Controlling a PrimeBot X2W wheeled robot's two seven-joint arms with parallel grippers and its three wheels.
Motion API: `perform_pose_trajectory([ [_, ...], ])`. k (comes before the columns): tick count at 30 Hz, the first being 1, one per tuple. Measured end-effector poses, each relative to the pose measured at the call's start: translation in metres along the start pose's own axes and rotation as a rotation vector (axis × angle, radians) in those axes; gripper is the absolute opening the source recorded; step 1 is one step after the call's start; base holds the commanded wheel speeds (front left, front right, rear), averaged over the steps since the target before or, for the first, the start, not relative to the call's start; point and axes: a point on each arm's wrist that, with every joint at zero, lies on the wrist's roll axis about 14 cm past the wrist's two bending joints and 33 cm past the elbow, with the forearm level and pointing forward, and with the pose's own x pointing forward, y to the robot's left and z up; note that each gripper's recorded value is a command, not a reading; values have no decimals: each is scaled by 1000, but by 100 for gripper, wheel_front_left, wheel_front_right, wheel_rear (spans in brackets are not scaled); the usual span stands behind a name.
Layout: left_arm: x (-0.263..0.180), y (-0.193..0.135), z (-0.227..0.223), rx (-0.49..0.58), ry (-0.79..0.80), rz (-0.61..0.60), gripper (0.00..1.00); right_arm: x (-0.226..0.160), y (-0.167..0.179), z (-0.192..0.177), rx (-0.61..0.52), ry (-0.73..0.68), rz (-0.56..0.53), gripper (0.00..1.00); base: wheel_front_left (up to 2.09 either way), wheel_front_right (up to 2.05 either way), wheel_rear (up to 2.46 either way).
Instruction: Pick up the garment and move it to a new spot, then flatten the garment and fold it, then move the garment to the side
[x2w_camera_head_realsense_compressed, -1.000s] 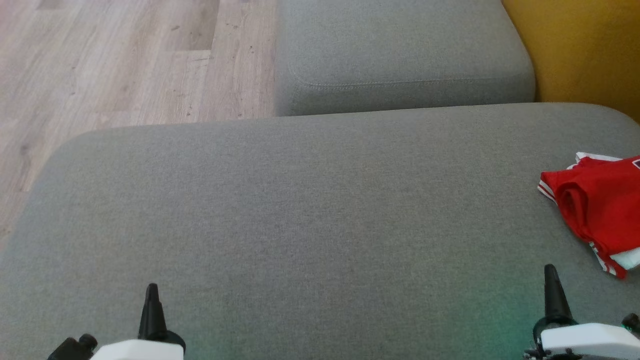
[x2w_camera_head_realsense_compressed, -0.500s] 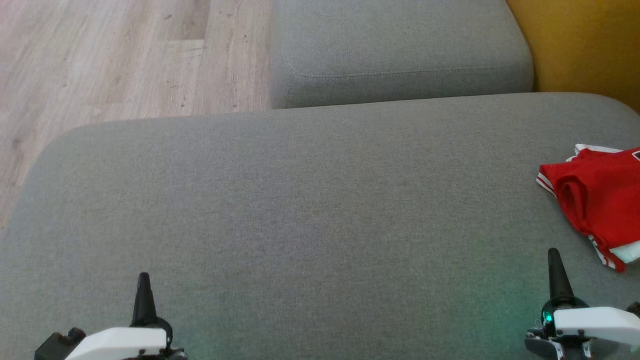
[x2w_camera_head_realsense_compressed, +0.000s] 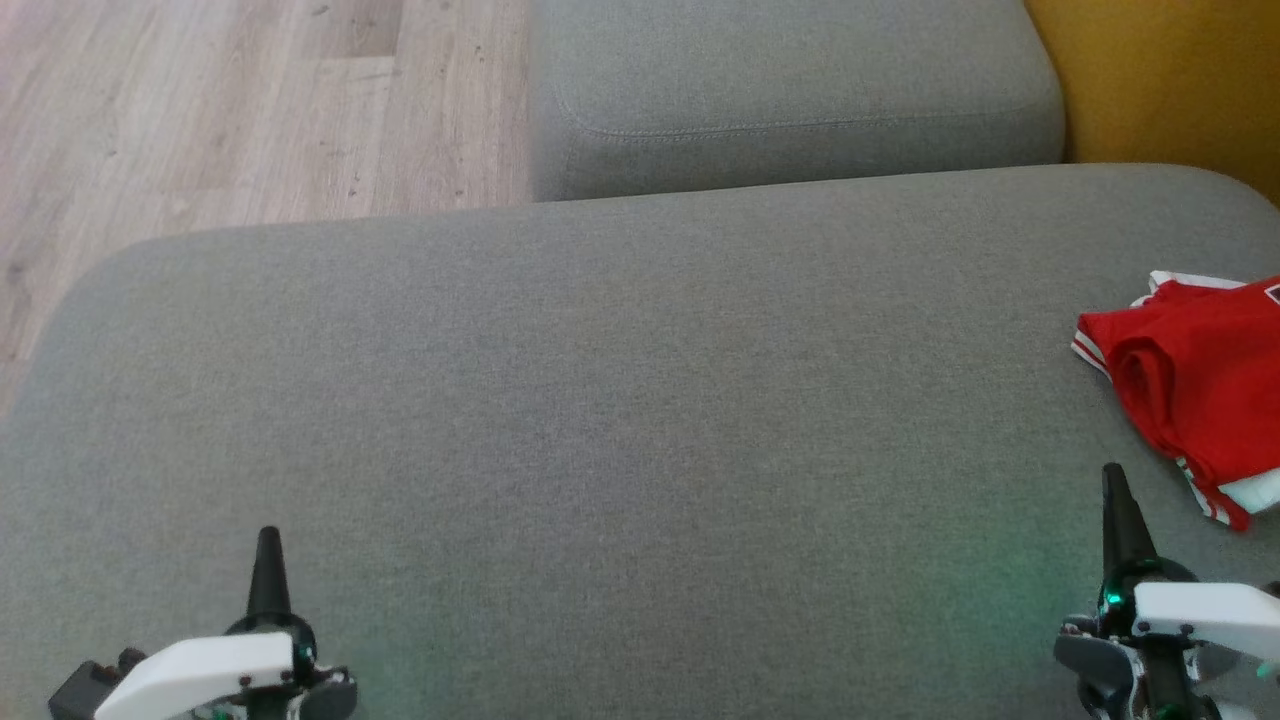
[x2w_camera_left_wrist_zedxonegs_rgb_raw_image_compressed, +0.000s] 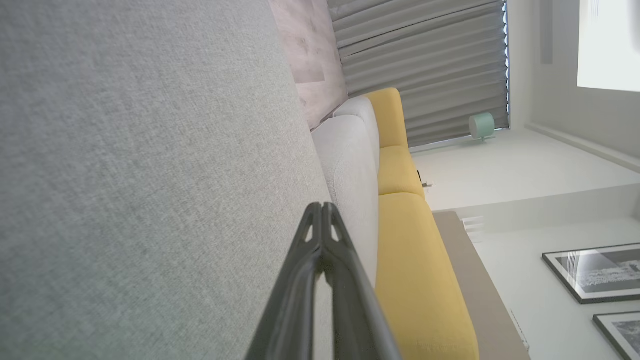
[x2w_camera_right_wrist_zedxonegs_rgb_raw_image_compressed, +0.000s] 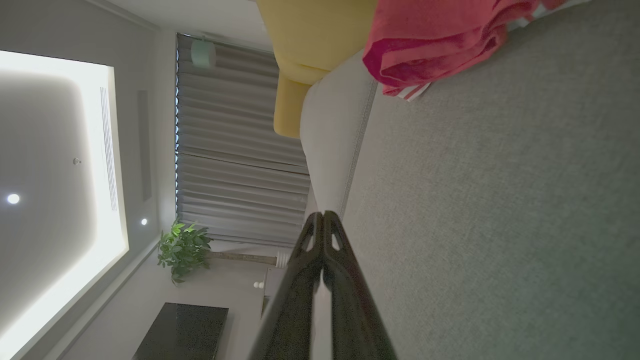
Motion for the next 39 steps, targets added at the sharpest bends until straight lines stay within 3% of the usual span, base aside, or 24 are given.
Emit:
perform_pose_trajectory([
  [19, 20, -14, 9, -216, -4, -55, 0, 17, 13, 9, 215, -11, 40, 0, 0, 0, 0],
  [39, 21, -17, 9, -225, -4, -62, 0, 18, 14, 9, 218, -7, 43, 0, 0, 0, 0],
])
